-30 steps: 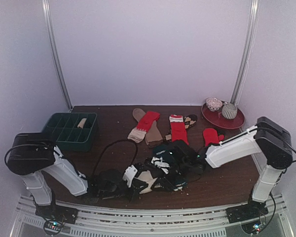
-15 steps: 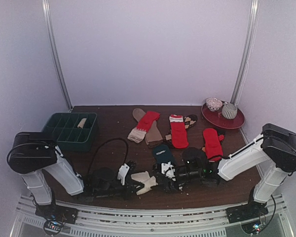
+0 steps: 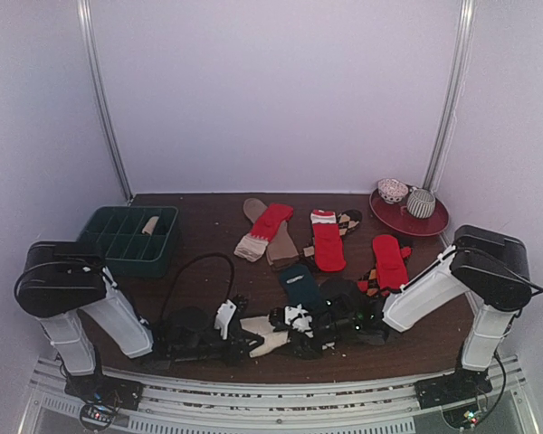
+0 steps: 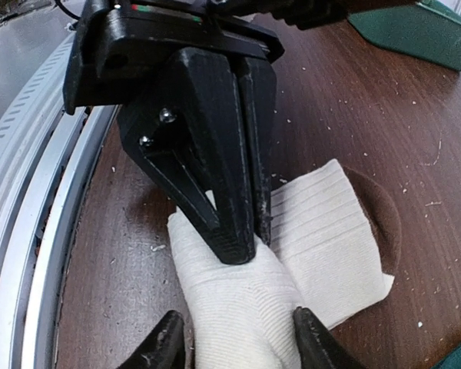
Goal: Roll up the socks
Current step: Roll a pair of socks at the center of the board.
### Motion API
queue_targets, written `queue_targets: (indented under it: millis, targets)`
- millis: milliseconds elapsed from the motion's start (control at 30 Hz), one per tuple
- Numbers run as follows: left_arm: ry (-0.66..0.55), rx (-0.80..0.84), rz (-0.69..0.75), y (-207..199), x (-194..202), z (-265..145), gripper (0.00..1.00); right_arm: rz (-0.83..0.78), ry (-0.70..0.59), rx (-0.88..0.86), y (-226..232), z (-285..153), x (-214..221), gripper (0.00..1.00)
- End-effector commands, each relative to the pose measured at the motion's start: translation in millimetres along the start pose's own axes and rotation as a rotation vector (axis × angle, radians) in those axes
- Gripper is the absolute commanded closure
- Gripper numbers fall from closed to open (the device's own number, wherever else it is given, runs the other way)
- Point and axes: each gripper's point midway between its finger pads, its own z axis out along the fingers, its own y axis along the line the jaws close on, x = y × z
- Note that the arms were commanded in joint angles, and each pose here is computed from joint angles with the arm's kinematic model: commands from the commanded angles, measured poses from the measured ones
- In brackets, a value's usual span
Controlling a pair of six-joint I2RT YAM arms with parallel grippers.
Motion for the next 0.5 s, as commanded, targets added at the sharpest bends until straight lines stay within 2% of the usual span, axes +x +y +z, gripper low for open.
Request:
queue_targets:
  millis: [0, 200, 300, 467]
  targets:
    - [0.471, -0.228, -0.008, 66, 127, -42, 1.00, 0.115, 0.067, -0.057, 19, 5, 25, 0.59]
    - [0.390, -0.212, 0.061, 57, 97, -32, 1.00, 0.265, 0.169, -0.076, 18, 19, 38, 0.75]
    - [0.298, -0.204, 0.130, 46, 61, -32, 0.75, 0.369, 0.254, -0.107, 21, 25, 45, 0.76]
    - [0.050, -0.161, 0.225, 15, -9, -61, 0.52, 0.548, 0.473, -0.152, 25, 30, 63, 0.76]
